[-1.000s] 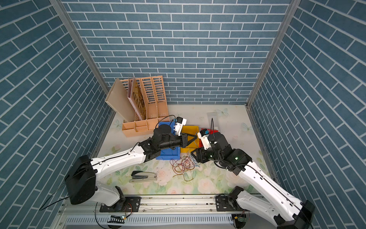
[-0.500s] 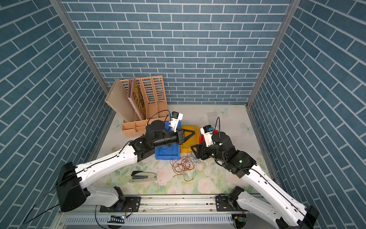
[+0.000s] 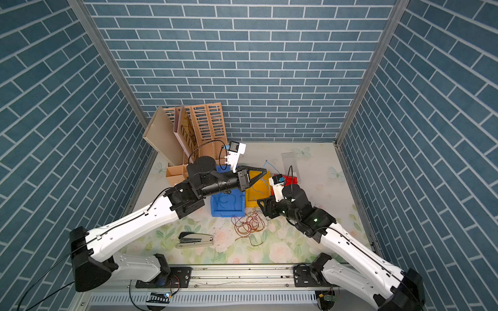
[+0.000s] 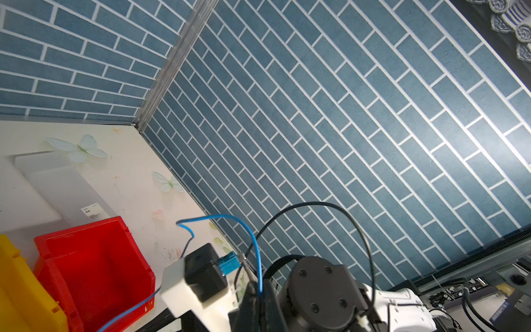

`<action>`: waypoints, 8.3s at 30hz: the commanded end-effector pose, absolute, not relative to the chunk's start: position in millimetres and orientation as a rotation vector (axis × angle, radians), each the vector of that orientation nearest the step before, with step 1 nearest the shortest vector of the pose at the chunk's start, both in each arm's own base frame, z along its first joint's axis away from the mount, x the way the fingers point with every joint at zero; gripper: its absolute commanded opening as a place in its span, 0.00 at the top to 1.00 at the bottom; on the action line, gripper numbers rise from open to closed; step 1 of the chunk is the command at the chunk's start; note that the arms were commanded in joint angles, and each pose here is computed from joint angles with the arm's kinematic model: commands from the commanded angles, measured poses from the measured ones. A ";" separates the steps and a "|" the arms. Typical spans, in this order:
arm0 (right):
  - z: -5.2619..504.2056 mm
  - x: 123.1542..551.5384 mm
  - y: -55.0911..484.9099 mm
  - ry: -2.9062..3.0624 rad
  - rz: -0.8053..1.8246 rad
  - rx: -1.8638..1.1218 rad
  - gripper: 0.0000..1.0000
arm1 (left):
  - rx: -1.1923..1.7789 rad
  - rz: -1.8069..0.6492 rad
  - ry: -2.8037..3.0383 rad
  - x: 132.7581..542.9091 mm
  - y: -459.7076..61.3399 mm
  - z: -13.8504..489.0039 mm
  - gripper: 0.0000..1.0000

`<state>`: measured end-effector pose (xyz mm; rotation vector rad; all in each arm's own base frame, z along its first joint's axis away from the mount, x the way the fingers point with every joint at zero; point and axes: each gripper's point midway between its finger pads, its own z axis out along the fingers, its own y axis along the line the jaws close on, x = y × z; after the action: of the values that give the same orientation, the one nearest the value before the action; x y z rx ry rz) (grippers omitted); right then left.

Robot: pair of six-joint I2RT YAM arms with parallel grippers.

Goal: Untangle and sort cables by color
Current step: Untie the cable, then place the cable in the bin, then untie the cable.

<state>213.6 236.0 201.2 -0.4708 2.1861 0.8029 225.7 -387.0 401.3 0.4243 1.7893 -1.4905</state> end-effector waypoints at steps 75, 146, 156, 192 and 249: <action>229.8 220.0 233.5 2.225 0.764 -0.424 0.31 | 0.239 -0.801 2.297 362.2 -251.8 179.5 0.59; 132.6 190.3 235.6 2.456 0.774 -0.840 0.44 | 0.418 -0.882 2.178 209.4 -290.0 196.2 0.25; 120.2 180.8 229.5 2.485 0.763 -0.864 0.44 | 0.413 -0.884 2.181 209.9 -290.8 194.6 0.24; 151.8 187.1 207.0 2.547 0.564 -0.710 1.00 | 0.441 -0.931 2.142 212.3 -303.3 203.1 0.23; 454.9 189.2 251.9 1.785 1.065 -0.638 1.00 | 0.646 -1.037 1.765 243.1 -352.4 308.9 0.26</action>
<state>192.7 249.2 423.1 -0.6558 1.8783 1.0058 243.3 -351.3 309.7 0.6374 1.7861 -1.0381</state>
